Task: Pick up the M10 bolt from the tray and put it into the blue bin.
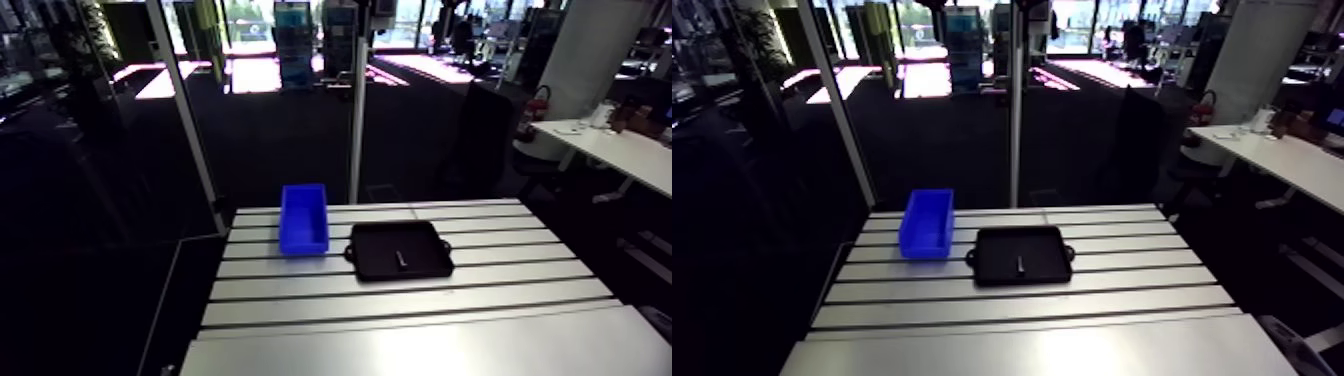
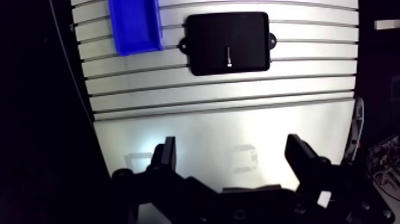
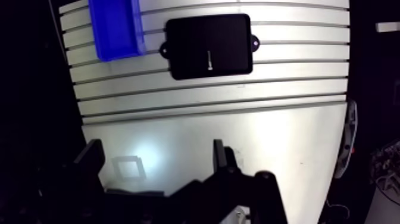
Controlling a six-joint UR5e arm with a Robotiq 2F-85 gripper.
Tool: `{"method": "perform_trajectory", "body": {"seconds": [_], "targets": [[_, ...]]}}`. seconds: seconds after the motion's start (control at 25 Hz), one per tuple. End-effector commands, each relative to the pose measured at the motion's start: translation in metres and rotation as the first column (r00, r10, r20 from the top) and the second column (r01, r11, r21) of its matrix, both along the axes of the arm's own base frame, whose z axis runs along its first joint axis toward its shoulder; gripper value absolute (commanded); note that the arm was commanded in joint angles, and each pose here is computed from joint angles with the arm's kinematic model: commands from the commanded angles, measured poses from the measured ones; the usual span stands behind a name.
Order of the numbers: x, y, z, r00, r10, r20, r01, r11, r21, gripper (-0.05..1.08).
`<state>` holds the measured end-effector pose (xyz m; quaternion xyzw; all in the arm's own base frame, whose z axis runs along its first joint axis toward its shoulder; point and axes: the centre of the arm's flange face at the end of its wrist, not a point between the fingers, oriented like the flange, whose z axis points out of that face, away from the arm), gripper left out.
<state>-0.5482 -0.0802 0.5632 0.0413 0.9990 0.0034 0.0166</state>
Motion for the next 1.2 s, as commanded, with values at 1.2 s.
{"method": "perform_trajectory", "body": {"seconds": [1.2], "targets": [[-0.031,0.068,-0.063,0.993,0.114,0.033,-0.114,0.993,-0.017,0.01]]}}
